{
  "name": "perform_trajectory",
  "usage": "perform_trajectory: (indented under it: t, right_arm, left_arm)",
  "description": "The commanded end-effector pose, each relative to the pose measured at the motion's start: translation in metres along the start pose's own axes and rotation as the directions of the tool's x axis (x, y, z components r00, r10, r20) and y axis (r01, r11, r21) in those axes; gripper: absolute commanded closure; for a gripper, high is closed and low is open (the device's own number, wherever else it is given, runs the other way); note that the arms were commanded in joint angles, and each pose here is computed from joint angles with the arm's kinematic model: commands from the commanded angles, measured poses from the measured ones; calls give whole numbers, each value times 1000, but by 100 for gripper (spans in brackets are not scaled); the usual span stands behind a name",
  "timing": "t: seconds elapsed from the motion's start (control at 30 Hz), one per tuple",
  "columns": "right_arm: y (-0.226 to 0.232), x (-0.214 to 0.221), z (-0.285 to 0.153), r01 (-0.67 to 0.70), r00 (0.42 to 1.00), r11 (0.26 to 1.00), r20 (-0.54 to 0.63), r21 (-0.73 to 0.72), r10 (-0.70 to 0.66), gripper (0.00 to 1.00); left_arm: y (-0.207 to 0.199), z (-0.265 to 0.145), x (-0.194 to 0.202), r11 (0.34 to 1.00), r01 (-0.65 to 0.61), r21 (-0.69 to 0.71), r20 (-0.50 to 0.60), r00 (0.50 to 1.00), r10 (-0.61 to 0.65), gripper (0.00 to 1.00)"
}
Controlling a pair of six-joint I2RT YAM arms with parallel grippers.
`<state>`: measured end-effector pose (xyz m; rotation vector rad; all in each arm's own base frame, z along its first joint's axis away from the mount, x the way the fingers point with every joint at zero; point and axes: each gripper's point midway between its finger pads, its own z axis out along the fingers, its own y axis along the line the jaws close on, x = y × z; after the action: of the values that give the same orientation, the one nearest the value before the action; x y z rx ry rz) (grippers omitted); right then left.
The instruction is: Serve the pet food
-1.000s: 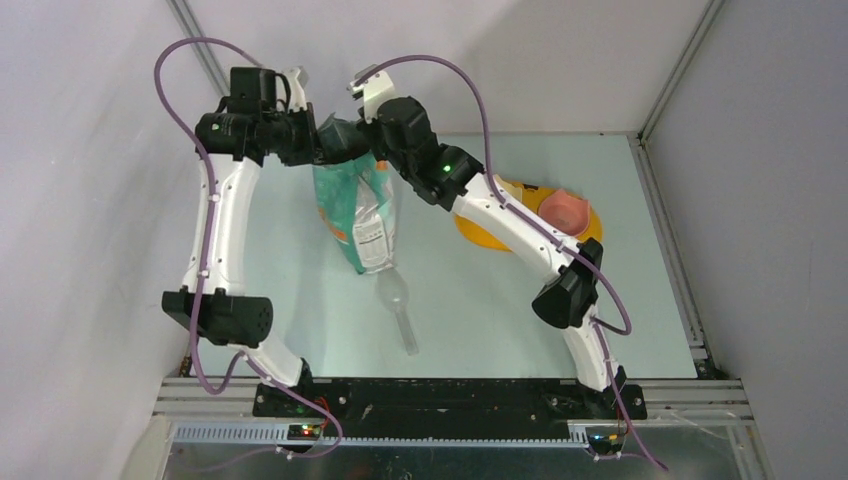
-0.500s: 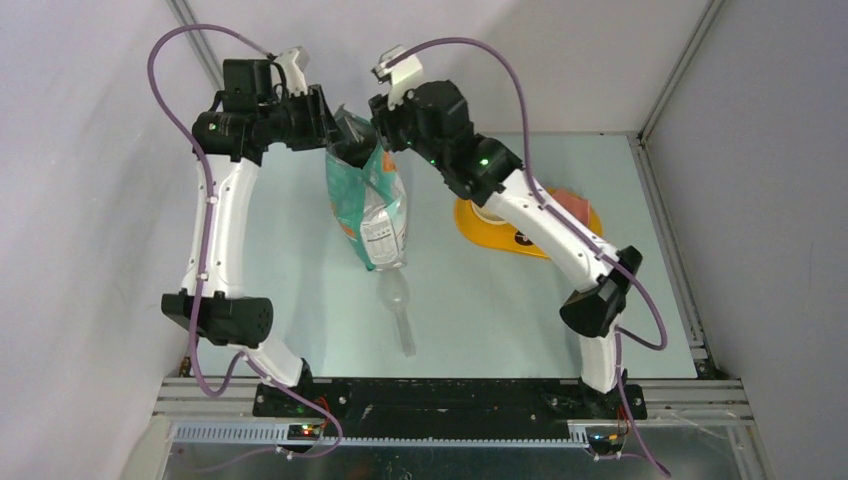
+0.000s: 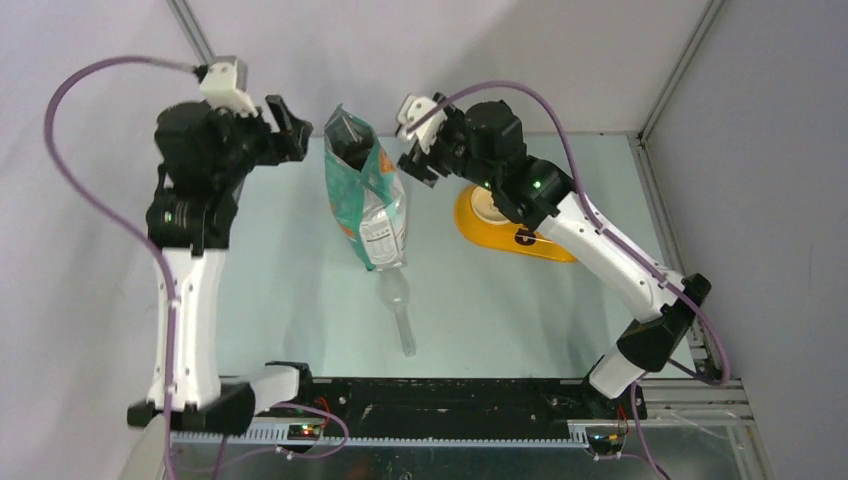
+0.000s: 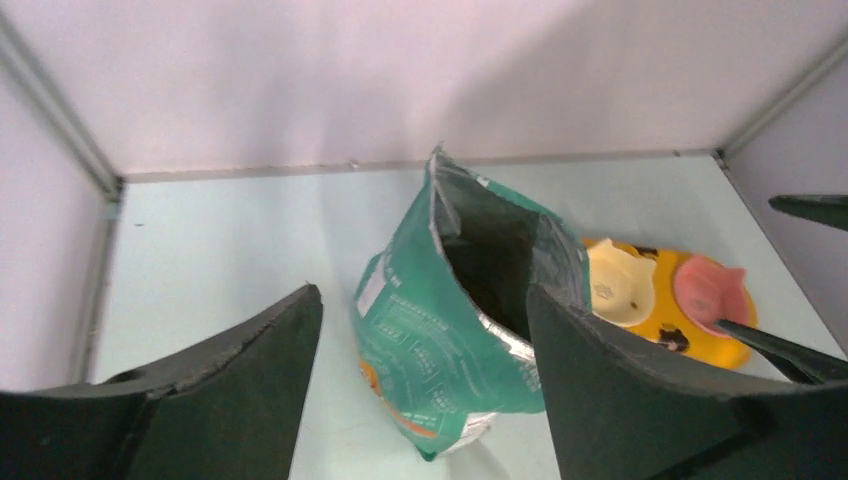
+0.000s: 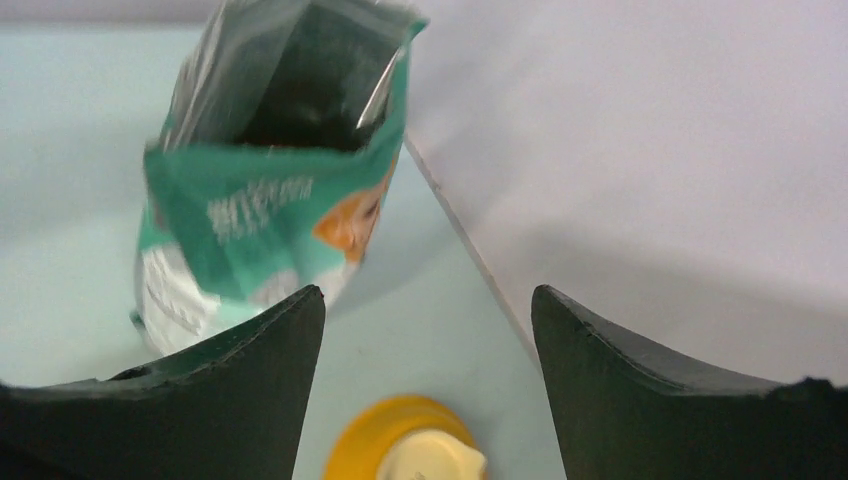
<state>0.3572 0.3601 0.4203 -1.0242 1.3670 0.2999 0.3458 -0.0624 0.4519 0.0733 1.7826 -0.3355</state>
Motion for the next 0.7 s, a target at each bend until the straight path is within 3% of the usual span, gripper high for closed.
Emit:
perform_trajectory:
  t: [0.0, 0.03, 0.13, 0.17, 0.3, 0.4, 0.5, 0.6, 0.67]
  right_arm:
    - [22, -7, -38, 410, 912, 905, 26, -112, -410, 21]
    - [27, 3, -43, 523, 850, 842, 5, -134, -527, 21]
    - [66, 23, -52, 698, 697, 682, -11, -219, -717, 19]
    - [66, 26, -53, 761, 619, 608, -28, -228, -785, 19]
    - [90, 45, -77, 819, 420, 408, -61, -404, -905, 22]
    - [85, 60, -128, 772, 372, 364, -93, -522, -923, 19]
    - [93, 110, -174, 726, 213, 205, -68, -656, -975, 16]
    - [90, 137, -205, 729, 167, 162, -57, -665, -984, 12]
    - [93, 158, -214, 716, 163, 167, -71, -678, -984, 10]
  left_arm:
    - [37, -24, -27, 976, -57, -211, 249, 962, 110, 15]
    - [46, -27, -26, 963, -56, -263, 266, 955, 129, 15]
    - [63, -25, -12, 939, -82, -334, 288, 940, 185, 14]
    - [71, -22, -9, 921, -109, -373, 269, 938, 220, 15]
    - [105, -5, 0, 864, -127, -488, 204, 946, 254, 15]
    - [139, -9, -6, 782, -126, -610, 160, 947, 277, 15]
    - [160, 2, -5, 708, -225, -669, 65, 932, 358, 15]
    - [172, 9, -10, 654, -282, -701, 14, 913, 409, 14]
    - [170, 16, -11, 671, -279, -687, 21, 915, 402, 13]
